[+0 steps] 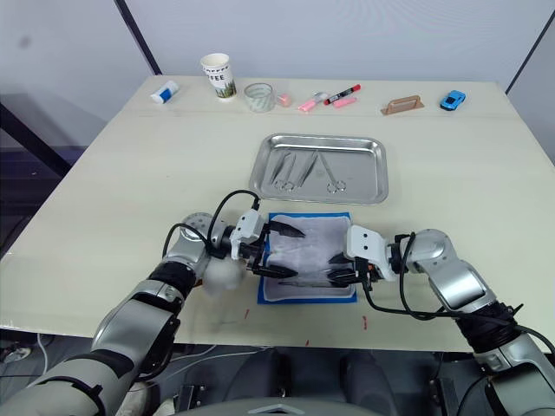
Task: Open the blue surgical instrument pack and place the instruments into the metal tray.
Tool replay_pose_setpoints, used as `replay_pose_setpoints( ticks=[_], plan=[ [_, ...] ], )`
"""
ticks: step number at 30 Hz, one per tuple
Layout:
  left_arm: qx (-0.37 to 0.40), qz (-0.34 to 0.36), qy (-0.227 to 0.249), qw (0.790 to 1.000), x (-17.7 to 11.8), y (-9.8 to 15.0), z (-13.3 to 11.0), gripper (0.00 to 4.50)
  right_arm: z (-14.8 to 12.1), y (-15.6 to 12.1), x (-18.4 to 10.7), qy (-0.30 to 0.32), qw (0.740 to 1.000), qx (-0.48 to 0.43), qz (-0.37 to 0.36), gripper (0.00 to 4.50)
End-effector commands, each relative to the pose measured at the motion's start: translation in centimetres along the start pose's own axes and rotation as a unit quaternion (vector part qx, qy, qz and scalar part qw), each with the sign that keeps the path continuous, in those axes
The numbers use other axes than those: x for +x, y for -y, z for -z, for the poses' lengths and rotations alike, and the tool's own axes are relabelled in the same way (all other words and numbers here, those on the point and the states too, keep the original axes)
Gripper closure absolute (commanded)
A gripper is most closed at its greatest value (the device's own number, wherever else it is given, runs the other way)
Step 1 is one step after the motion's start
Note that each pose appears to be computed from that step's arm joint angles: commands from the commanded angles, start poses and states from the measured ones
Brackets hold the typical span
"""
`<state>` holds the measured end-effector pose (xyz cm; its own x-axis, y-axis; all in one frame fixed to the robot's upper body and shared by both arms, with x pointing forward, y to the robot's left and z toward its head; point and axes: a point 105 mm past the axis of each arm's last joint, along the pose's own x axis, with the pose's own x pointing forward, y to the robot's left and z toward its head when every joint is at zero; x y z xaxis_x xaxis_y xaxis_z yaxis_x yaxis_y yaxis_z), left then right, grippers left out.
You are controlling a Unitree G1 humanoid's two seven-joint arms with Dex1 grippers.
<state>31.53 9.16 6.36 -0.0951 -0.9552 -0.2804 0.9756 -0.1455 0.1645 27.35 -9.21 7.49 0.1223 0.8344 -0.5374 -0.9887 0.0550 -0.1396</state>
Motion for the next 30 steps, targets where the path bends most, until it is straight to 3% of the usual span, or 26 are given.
replay_pose_setpoints(
  ticks=[1, 8, 21, 30],
  plan=[
    [-0.052, 0.030, -0.034, 0.998, -0.3, 2.1, 2.7, 0.00, 2.0, -0.3, 0.1, -0.045, 0.998, 0.033, -0.006, 4.26],
    [-0.052, 0.028, -0.035, 0.998, -0.4, 2.1, 2.7, 0.00, 2.2, -0.4, 0.0, -0.057, 0.998, 0.035, -0.009, 4.39],
    [-0.052, 0.029, -0.033, 0.998, -0.3, 2.1, 2.7, 0.00, -2.3, -0.6, 0.0, -0.027, 0.999, -0.045, -0.005, 4.39],
    [-0.052, 0.033, -0.035, 0.997, -0.1, 2.2, 2.8, 0.00, -3.4, -0.6, -0.2, -0.043, 0.995, -0.084, 0.013, 4.39]
  ],
)
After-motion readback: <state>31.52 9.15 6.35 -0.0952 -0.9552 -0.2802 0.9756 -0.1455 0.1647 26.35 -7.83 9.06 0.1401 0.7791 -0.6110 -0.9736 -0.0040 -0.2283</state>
